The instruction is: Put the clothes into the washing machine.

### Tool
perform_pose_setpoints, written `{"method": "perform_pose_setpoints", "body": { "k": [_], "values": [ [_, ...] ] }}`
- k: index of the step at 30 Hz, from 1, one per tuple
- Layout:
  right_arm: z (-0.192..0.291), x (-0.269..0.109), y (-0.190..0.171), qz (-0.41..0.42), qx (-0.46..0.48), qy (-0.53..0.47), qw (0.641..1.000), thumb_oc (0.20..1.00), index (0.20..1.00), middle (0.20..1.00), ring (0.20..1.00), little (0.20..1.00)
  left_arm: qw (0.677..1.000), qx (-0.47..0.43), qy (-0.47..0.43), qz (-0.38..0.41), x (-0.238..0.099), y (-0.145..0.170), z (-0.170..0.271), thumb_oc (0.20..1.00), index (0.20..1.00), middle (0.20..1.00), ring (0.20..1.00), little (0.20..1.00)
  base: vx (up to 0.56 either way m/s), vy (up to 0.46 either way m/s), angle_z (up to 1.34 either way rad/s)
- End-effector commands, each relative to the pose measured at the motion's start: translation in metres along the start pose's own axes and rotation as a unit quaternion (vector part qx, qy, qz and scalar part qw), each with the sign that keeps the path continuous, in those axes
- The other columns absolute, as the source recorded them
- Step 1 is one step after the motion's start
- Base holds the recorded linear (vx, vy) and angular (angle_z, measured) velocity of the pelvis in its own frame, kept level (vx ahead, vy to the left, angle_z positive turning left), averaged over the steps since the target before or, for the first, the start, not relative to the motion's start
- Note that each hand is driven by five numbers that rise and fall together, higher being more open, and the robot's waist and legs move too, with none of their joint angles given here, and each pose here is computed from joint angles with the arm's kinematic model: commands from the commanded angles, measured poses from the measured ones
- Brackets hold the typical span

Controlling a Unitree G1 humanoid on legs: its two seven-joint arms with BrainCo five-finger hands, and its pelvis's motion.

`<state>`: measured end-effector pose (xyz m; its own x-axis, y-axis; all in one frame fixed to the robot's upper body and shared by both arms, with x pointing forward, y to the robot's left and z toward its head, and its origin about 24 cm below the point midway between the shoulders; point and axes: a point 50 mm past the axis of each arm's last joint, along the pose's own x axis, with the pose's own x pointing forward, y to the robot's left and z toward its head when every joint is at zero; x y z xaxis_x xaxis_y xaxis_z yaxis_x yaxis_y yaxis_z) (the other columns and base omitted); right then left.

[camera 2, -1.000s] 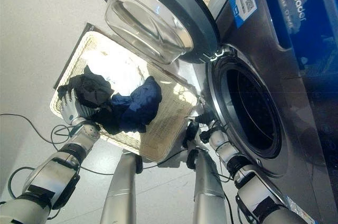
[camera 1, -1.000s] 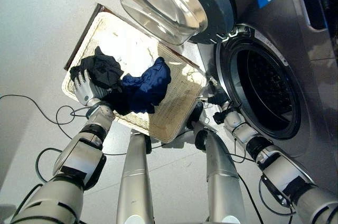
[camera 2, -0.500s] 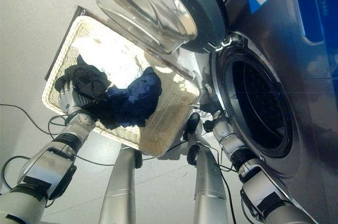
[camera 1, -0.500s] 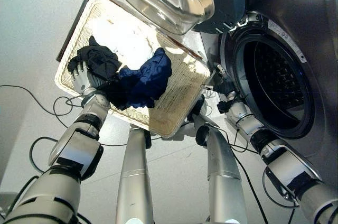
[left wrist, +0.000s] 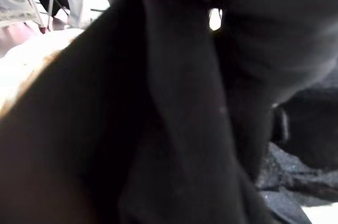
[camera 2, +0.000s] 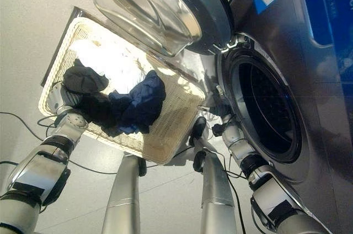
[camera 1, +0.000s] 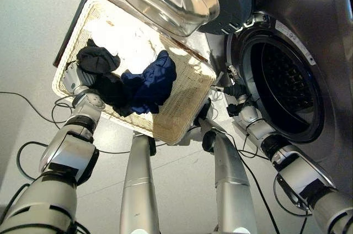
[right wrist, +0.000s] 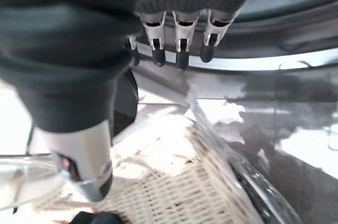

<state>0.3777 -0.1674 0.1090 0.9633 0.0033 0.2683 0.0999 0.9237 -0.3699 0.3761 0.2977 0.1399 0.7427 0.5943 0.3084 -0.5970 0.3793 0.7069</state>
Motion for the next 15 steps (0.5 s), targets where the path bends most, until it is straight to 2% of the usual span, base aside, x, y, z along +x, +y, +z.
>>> {"method": "perform_pose_setpoints", "body": {
  "k": [1, 6, 10, 12, 15],
  "values": [
    [0.003, -0.004, -0.014, -0.034, 0.029, -0.029, 0.999, 1.000, 1.000, 1.000, 1.000, 1.000, 0.999, -0.046, -0.001, -0.002, -0.018, -0.021, 0.004, 0.200, 0.200, 0.200, 0.200, 0.200, 0.00, 0.000, 0.00],
    [0.000, -0.006, -0.017, -0.040, 0.028, -0.027, 0.998, 1.000, 1.000, 1.000, 1.000, 1.000, 0.997, -0.071, -0.017, 0.011, -0.023, -0.021, 0.001, 0.200, 0.200, 0.200, 0.200, 0.200, -0.03, 0.004, -0.02],
    [-0.002, -0.008, -0.019, -0.048, 0.029, -0.025, 0.998, 1.000, 1.000, 1.000, 1.000, 1.000, 0.992, -0.120, -0.035, 0.025, -0.029, -0.023, 0.003, 0.200, 0.200, 0.200, 0.200, 0.200, -0.02, 0.008, -0.02],
    [-0.006, -0.012, -0.021, -0.059, 0.030, -0.019, 0.998, 1.000, 1.000, 1.000, 1.000, 1.000, 0.982, -0.181, -0.045, 0.023, -0.039, -0.027, 0.004, 0.200, 0.200, 0.200, 0.200, 0.200, -0.02, 0.009, 0.03],
    [-0.008, -0.015, -0.021, -0.062, 0.028, -0.019, 0.998, 1.000, 1.000, 1.000, 1.000, 1.000, 0.976, -0.209, -0.053, 0.013, -0.045, -0.030, 0.005, 0.200, 0.200, 0.200, 0.200, 0.200, 0.00, 0.000, 0.00]
  ]
}}
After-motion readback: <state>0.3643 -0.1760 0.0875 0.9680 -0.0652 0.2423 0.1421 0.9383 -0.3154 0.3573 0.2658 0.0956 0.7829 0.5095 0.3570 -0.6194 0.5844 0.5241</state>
